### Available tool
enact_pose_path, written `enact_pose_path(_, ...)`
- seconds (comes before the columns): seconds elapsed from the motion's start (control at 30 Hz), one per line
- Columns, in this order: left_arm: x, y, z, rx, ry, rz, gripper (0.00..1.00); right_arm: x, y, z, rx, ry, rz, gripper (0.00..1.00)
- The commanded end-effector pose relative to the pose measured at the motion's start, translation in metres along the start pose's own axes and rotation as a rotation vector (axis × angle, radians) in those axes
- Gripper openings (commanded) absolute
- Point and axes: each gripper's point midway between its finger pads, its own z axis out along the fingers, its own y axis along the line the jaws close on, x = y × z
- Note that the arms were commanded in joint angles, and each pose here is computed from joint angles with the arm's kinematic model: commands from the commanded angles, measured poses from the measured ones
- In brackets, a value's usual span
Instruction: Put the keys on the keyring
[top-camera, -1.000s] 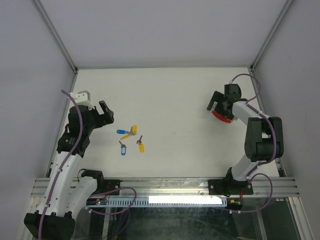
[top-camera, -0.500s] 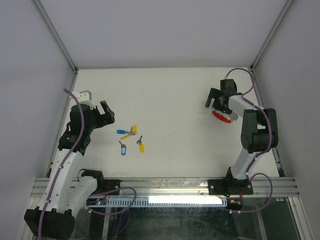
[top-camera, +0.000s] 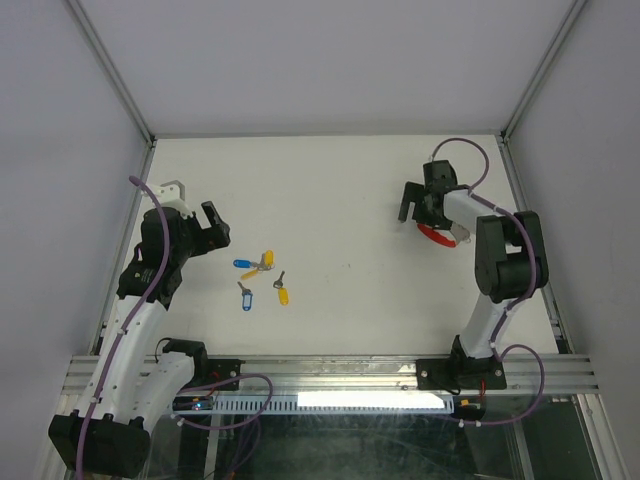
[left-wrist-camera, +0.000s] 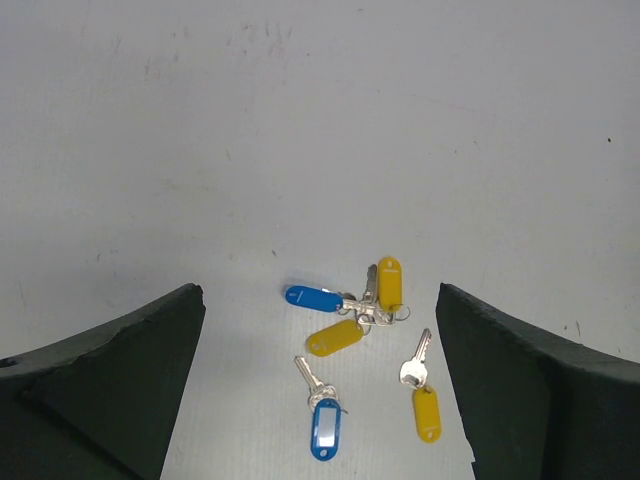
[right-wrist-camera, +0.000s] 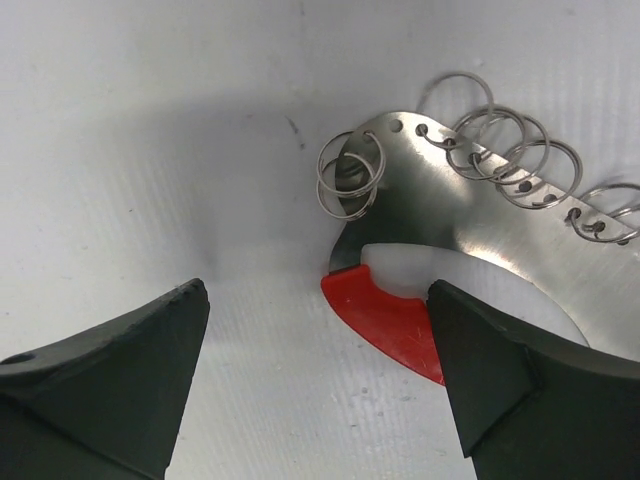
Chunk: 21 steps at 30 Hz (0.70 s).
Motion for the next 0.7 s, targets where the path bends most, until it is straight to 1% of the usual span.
enact_pose_path(0.0, -0.008, -0.012, 0.0, 0.055, -0.031, 0.014, 0.99, 0.006, 0.019, 0.001, -0.038, 0.021, -0.064, 0.93)
enact_pose_path(0.17, -0.009, -0.013, -0.001, 0.061, -0.034, 0.014, 0.99, 0.03, 0.042, -0.005, -0.1, 0.066, -0.141, 0.93)
enact_pose_path(0.4, -0.008, -0.015, 0.001, 0.07, -0.026, 0.015, 0.99, 0.084, 0.084, -0.019, -0.173, 0.154, -0.267, 0.92)
enact_pose_path(0.67, -0.008, -0.015, -0.001, 0.074, -0.028, 0.015, 0.99, 0.136, 0.125, -0.042, -0.251, 0.205, -0.394, 0.91)
